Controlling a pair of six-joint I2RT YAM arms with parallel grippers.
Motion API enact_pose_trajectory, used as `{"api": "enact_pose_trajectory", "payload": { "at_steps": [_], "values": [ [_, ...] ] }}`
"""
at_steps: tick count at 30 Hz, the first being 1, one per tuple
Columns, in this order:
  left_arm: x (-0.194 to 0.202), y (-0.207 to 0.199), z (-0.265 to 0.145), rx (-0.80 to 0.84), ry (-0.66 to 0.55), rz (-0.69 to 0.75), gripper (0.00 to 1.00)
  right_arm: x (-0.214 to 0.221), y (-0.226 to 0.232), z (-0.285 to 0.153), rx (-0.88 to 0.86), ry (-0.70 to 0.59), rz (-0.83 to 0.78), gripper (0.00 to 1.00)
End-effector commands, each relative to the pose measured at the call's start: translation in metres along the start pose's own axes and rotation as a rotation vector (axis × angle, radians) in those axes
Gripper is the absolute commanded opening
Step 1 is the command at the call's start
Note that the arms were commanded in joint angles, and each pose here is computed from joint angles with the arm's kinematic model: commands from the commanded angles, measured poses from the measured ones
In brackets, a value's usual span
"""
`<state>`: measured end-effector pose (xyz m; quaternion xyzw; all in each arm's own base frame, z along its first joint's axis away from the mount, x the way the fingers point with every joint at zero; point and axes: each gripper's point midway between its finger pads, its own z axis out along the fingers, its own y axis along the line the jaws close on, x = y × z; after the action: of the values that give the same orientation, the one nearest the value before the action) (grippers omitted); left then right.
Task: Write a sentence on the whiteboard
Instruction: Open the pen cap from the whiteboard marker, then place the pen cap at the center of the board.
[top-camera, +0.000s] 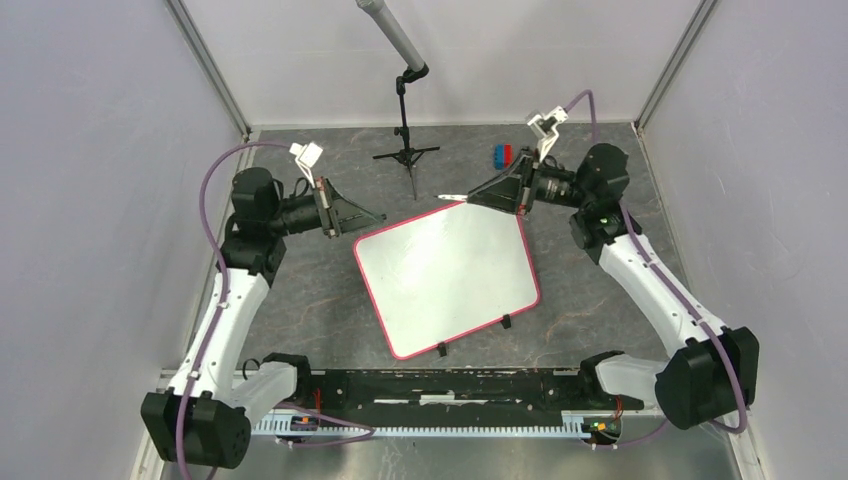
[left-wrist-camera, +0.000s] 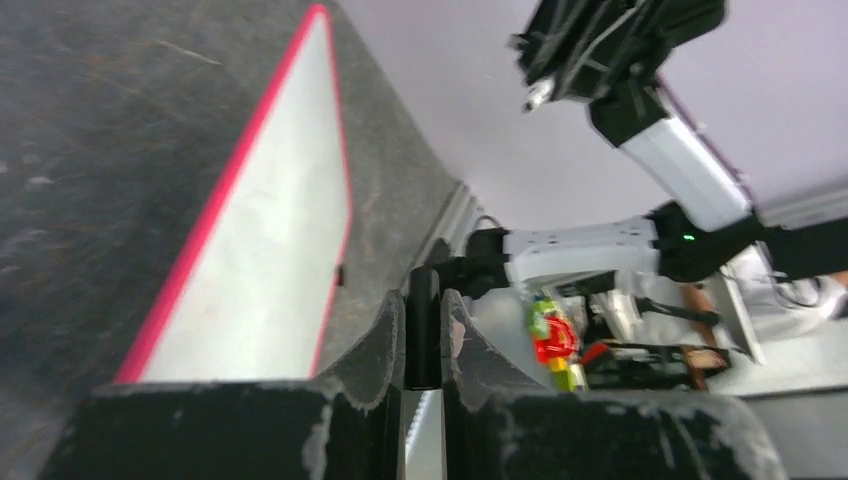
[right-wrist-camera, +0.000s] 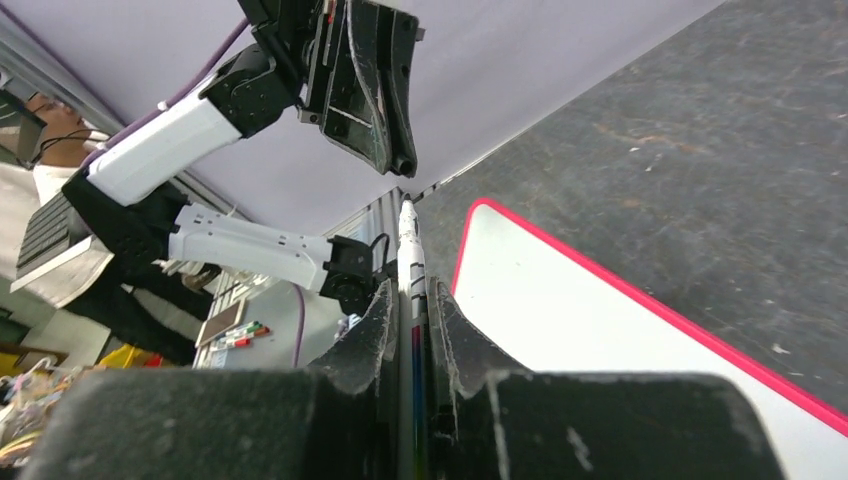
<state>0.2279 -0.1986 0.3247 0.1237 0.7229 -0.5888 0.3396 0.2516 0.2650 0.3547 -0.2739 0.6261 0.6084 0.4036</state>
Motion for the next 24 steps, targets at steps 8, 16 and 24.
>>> {"api": "enact_pose_trajectory", "payload": {
  "at_steps": [8, 16, 24],
  "values": [
    [-0.023, 0.124, -0.111, -0.886, 0.286, 0.361, 0.02, -0.007, -0.019, -0.045, 0.135, 0.057, -0.186, 0.0],
    [0.004, 0.188, -0.185, -1.207, 0.64, 0.364, 0.05, 0.009, -0.035, -0.06, 0.239, 0.19, -0.302, 0.0],
    [0.057, 0.236, -0.207, -1.203, 0.882, 0.216, 0.11, 0.041, -0.036, -0.075, 0.255, 0.269, -0.352, 0.0]
  ]
}}
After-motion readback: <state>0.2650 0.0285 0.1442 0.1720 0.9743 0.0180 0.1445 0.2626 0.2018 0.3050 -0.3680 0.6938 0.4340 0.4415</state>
